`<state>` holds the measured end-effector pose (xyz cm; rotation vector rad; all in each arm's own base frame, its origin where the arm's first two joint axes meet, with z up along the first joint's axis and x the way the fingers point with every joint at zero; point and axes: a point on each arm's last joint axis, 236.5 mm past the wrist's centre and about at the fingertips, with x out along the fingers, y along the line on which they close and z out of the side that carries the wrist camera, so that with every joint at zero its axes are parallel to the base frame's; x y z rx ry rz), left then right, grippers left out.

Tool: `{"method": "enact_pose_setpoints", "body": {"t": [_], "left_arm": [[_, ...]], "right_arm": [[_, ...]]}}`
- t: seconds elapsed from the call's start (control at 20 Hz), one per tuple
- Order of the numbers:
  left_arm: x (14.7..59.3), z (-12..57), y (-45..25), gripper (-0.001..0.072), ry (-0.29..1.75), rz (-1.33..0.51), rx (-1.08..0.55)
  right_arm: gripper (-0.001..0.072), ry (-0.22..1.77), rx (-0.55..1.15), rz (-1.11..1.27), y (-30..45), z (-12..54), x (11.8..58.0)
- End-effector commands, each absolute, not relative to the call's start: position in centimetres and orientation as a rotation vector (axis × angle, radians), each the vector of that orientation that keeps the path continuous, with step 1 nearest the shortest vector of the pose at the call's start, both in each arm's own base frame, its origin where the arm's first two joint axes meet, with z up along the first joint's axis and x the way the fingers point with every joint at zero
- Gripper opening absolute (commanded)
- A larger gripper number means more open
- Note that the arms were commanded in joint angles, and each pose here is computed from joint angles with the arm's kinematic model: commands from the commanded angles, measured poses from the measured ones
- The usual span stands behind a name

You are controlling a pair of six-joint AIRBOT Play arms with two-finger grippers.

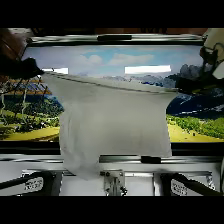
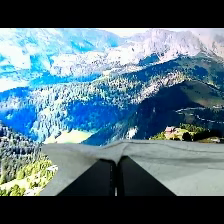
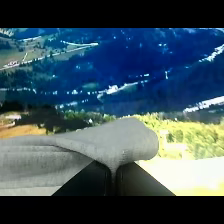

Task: Fold the shirts.

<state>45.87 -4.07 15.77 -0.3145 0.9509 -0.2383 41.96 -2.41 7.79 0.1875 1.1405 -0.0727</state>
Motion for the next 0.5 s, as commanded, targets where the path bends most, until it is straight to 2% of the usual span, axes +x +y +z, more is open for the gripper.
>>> {"method": "enact_pose_setpoints", "body": {"t": [0.0, 0.2, 0.35, 0.45], "left_arm": [[52.7, 8.2, -5.2, 0.0032, 0.941, -0.251, -0.493], [58.5, 5.9, -5.0, 0.0033, 0.766, -0.226, -0.479], [60.4, 4.3, -5.4, 0.0032, 0.709, -0.220, -0.401], [61.0, 3.2, -5.3, 0.0032, 0.707, -0.207, -0.399]], "right_arm": [[0.0072, 1.057, 0.342, -0.064, -1.2, 1.6, 48.6], [0.0072, 0.885, 0.344, -0.097, -2.7, 0.3, 53.7], [0.0072, 0.804, 0.364, -0.135, -4.2, 0.0, 55.6], [0.0072, 0.834, 0.422, -0.166, -4.3, -1.5, 55.4]]}}
